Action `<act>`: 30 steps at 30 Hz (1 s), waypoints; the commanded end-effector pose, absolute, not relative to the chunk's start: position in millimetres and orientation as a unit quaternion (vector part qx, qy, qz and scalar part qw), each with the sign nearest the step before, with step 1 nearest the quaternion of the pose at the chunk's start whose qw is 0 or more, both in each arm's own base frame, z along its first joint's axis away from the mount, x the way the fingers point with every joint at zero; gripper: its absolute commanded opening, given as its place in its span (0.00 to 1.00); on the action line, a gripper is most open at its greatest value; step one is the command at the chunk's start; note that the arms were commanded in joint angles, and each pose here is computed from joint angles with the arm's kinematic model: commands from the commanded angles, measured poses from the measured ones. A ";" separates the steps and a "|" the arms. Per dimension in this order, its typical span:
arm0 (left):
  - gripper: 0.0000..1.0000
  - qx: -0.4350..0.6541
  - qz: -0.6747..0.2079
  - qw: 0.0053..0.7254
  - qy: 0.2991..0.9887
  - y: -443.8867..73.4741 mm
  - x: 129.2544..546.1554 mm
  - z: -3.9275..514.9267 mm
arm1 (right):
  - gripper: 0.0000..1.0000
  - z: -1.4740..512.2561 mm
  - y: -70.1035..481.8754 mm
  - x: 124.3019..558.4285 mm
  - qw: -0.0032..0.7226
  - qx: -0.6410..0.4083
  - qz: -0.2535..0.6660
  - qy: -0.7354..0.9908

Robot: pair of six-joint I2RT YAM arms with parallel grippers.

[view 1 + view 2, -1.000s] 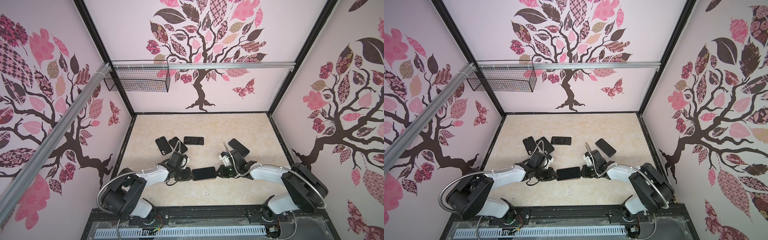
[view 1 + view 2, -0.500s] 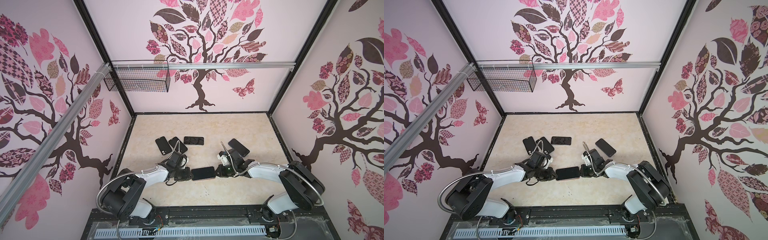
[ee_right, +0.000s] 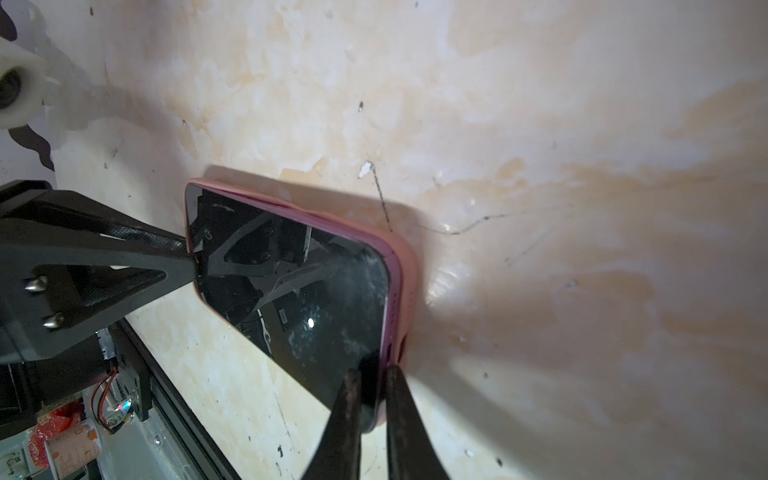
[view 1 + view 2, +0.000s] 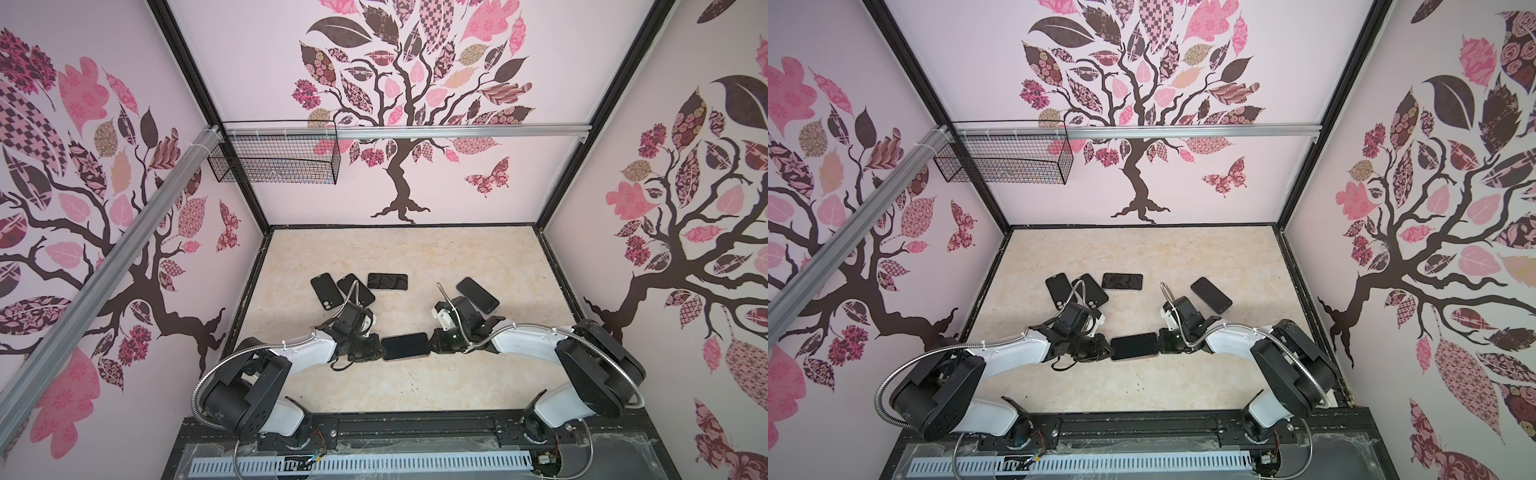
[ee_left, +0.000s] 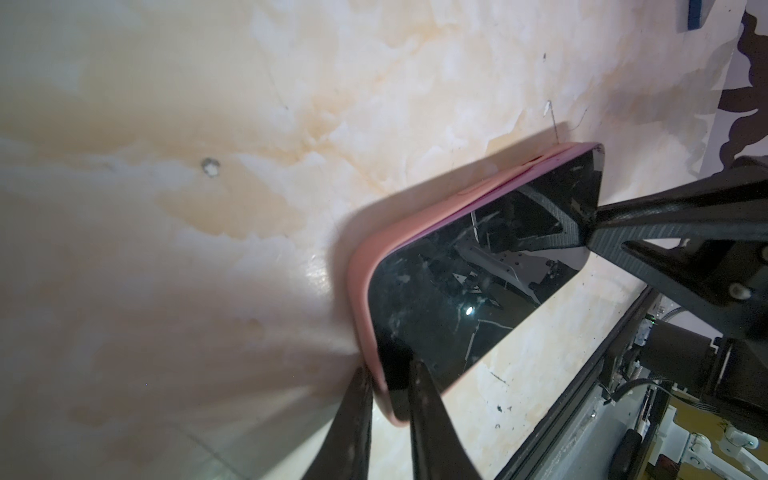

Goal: Put the phone into the phone case
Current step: 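Push the phone down flat into the pink case with both grippers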

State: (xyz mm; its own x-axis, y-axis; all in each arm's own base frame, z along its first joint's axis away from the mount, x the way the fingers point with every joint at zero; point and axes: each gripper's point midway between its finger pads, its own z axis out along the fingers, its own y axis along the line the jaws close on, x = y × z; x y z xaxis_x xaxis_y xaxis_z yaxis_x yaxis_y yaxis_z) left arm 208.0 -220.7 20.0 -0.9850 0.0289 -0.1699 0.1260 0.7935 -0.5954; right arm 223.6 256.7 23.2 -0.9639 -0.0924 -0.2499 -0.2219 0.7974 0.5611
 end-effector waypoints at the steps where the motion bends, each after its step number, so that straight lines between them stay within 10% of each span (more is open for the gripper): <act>1: 0.19 0.059 -0.326 0.078 0.940 -228.8 206.8 15.4 | 0.13 -30.9 253.3 186.1 0.045 -0.125 0.249 0.959; 30: 0.18 0.051 -0.319 0.080 0.943 -226.5 208.2 13.7 | 0.13 -70.5 221.2 169.1 0.023 -0.131 0.149 0.980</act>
State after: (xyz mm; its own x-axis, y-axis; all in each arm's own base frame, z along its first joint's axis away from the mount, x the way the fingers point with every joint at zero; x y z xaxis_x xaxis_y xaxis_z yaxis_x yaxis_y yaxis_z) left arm 209.4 -217.7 19.2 -0.9865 0.0089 -0.1633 0.1046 0.8020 -0.5881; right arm 225.5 259.0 18.9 -0.9523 -0.1151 -0.2826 -0.2493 0.8275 0.5030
